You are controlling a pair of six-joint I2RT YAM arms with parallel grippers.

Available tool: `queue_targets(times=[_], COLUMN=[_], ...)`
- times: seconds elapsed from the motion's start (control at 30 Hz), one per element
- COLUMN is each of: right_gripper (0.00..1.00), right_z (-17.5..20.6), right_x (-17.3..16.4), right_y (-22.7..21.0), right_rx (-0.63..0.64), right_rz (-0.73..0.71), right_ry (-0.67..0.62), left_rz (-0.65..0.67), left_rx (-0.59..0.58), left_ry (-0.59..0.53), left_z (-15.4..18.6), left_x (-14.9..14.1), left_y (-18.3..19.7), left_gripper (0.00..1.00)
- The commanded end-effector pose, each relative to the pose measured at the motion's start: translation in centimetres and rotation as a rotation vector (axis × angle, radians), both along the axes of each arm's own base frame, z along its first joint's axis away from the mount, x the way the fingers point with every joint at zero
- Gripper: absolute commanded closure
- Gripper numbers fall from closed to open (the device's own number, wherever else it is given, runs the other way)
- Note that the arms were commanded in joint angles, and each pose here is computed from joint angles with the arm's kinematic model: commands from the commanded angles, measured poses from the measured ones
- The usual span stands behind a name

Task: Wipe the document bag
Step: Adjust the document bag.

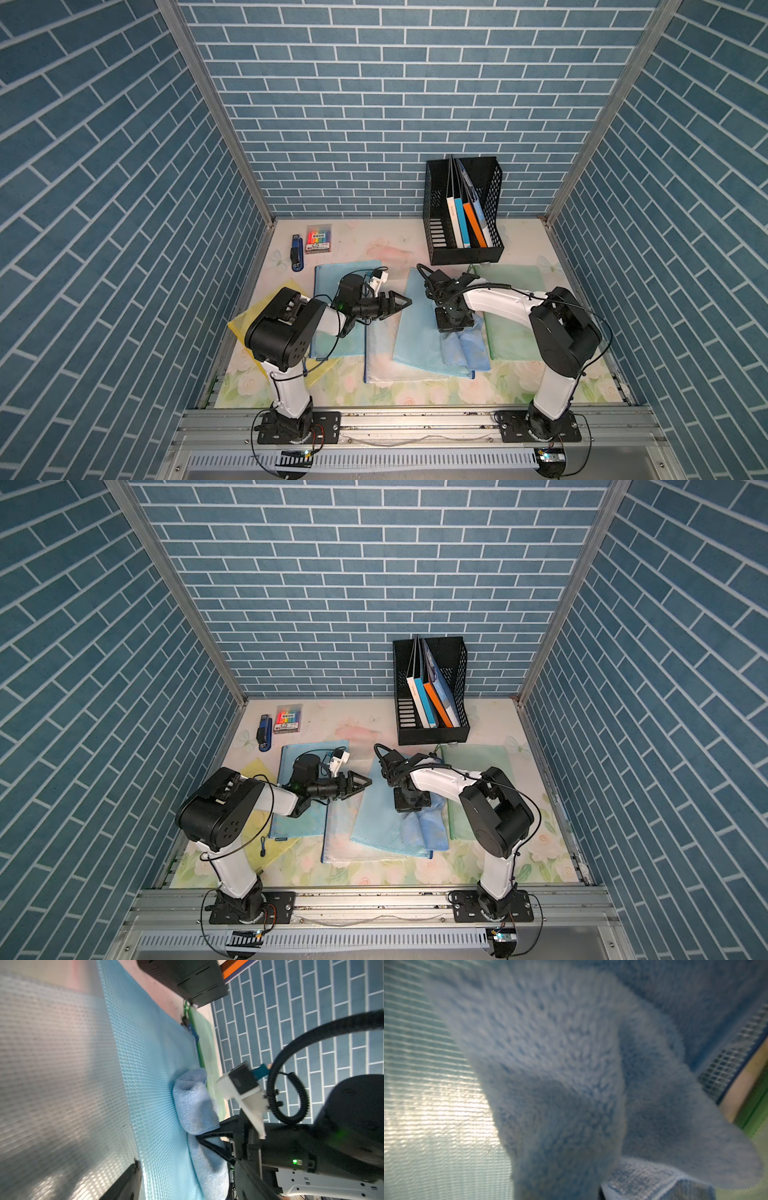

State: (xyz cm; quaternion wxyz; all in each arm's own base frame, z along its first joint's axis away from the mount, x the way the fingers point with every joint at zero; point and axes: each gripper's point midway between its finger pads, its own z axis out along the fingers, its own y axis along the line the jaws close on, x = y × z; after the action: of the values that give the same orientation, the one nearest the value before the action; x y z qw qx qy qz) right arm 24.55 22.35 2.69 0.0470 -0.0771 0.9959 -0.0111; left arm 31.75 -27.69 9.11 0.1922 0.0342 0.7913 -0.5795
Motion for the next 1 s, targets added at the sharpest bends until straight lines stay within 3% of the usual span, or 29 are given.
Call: queue_targets(times=[0.0, 0.27, 0.33, 0.4, 0.53, 0.87, 0.97], right_gripper=[1.0, 1.0, 1.0, 1.0, 1.0, 1.0, 1.0], right_z=[-0.7, -0.5, -0.4, 0.1, 1.5, 0.8, 0.4], right_x=[-0.4, -0.2, -0.2, -0.1, 0.3, 0.1, 0.0], right_y=[0.2, 0.4, 0.4, 0.4, 0.5, 0.5, 0.6], right_rx=[-0.008, -0.007, -0.005, 0.003, 0.022, 0.02, 0.028], right_rz=[0.007, 0.009, 0.007, 0.007, 0.013, 0.035, 0.03], right_ry=[0.023, 0.018, 0.015, 0.001, -0.036, -0.019, -0.012], left_rz=[0.0, -0.02, 0.022, 0.049, 0.067, 0.0, -0.029], left_rx=[-0.109, -0.045, 0.059, 0.237, 0.392, 0.492, 0.473], left_ry=[-0.078, -0.042, -0.041, -0.047, -0.039, 0.023, 0.02], left_z=[3.8, 1.0, -0.3, -2.3, -3.6, -7.1, -7.0], left_x=[0.6, 0.2, 0.8, 1.6, 2.0, 0.5, 0.2], left_y=[-0.7, -1.5, -0.6, 0.6, 2.0, 1.4, 0.4], left_gripper=[0.23, 0.23, 0.23, 0.24, 0.24, 0.23, 0.23])
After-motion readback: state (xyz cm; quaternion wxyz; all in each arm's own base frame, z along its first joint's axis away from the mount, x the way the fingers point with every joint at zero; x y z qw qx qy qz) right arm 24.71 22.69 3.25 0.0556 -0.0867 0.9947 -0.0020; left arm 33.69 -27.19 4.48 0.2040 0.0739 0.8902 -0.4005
